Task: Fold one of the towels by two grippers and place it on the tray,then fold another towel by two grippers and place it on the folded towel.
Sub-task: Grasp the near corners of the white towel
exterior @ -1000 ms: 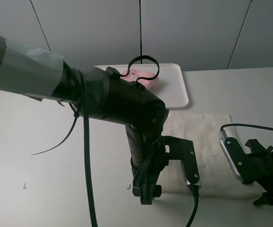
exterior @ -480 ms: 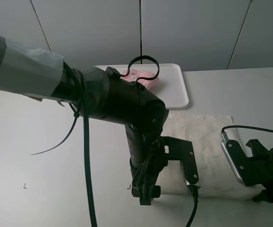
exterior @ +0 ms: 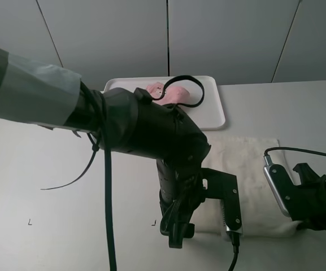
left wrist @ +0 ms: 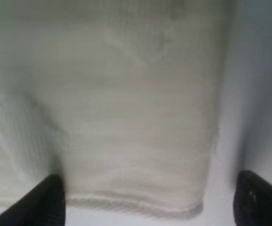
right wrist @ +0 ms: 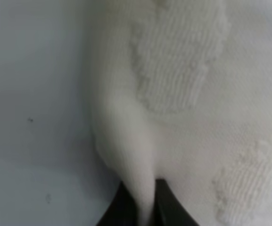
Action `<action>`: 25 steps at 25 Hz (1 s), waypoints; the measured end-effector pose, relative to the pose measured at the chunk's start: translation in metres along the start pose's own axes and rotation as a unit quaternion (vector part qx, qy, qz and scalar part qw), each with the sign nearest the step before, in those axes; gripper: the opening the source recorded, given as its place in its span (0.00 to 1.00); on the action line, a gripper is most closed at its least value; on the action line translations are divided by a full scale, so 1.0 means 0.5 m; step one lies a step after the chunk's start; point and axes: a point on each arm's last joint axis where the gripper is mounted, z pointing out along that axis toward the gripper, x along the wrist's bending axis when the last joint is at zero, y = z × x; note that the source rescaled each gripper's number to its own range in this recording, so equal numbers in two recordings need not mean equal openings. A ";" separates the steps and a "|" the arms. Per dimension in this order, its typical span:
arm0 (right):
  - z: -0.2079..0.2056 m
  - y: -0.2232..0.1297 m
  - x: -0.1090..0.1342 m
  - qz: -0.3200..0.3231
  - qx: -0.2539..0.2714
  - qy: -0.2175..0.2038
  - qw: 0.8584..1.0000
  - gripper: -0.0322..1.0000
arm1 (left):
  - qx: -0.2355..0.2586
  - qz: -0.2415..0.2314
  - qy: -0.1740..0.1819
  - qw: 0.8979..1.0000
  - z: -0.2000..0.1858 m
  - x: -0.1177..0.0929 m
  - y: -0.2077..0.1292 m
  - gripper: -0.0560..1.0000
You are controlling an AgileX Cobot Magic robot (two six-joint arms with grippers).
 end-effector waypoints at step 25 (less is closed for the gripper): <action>0.000 0.001 0.001 0.014 -0.002 0.000 1.000 0.06 | 0.005 -0.018 0.004 1.000 0.015 -0.001 0.001 0.45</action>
